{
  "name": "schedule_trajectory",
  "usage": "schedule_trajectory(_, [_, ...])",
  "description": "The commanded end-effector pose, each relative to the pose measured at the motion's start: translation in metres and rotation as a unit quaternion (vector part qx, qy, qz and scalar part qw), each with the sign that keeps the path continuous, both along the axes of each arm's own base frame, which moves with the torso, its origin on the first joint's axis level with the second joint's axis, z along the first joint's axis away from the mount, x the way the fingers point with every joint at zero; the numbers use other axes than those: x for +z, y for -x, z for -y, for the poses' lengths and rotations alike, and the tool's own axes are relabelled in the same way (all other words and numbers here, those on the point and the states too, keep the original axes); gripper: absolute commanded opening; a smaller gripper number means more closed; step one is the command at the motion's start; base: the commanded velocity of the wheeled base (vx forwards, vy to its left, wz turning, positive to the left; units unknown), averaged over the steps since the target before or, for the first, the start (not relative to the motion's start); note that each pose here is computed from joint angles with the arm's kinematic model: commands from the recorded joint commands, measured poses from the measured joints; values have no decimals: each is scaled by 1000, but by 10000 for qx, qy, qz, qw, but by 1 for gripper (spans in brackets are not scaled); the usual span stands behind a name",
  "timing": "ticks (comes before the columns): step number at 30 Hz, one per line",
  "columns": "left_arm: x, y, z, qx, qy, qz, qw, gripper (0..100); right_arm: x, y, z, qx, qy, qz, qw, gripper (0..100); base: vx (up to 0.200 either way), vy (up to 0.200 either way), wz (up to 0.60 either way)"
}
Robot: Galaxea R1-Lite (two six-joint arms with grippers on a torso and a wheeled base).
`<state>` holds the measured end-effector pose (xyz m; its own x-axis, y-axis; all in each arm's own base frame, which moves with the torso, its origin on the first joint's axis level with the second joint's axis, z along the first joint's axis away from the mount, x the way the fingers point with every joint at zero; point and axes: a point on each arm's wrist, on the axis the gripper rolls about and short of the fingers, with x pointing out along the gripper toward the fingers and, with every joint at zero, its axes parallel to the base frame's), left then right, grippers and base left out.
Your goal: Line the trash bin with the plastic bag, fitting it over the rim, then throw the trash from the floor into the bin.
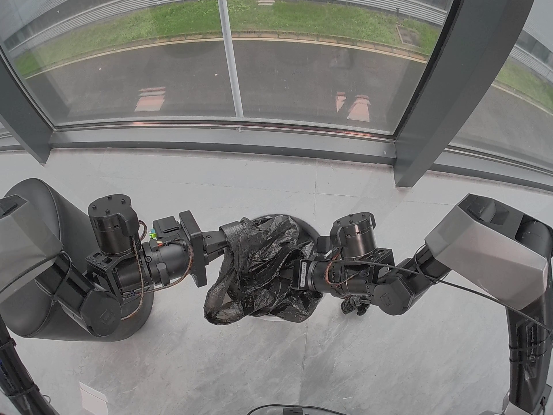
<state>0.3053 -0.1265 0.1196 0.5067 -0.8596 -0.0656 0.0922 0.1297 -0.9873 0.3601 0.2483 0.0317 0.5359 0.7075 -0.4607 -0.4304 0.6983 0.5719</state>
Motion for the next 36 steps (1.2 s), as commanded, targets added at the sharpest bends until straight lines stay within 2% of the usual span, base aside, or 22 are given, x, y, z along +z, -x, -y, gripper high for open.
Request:
schedule_trajectory(1, [-9, -4, 1, -124, 17, -23, 9999, 0, -4, -3, -1, -69, 36, 10, 10000, 0, 0, 0, 0])
schedule_trajectory(6, [-14, -7, 3, -184, 108, 137, 9997, 0, -6, -5, -2, -125, 68, 34, 9999, 0, 0, 0, 0])
schedule_trajectory(23, [-26, -12, 3, -167, 83, 30, 9998, 0, -7, -9, 2, -196, 82, 45, 9998, 0, 0, 0, 0])
schedule_trajectory(29, [-29, -13, 4, -167, 71, -6, 9998, 0, -18, -9, 1, -146, 236, 57, 9996, 0, 0, 0, 0])
schedule_trajectory(31, [-29, -13, 4, -167, 68, -14, 9998, 0, -23, -11, 1, -293, 352, 82, 9989, 0, 0, 0, 0])
schedule_trajectory(36, [-28, -12, 4, -167, 71, -6, 9998, 0, -22, -12, 1, -357, 360, 120, 9986, 0, 0, 0, 0])
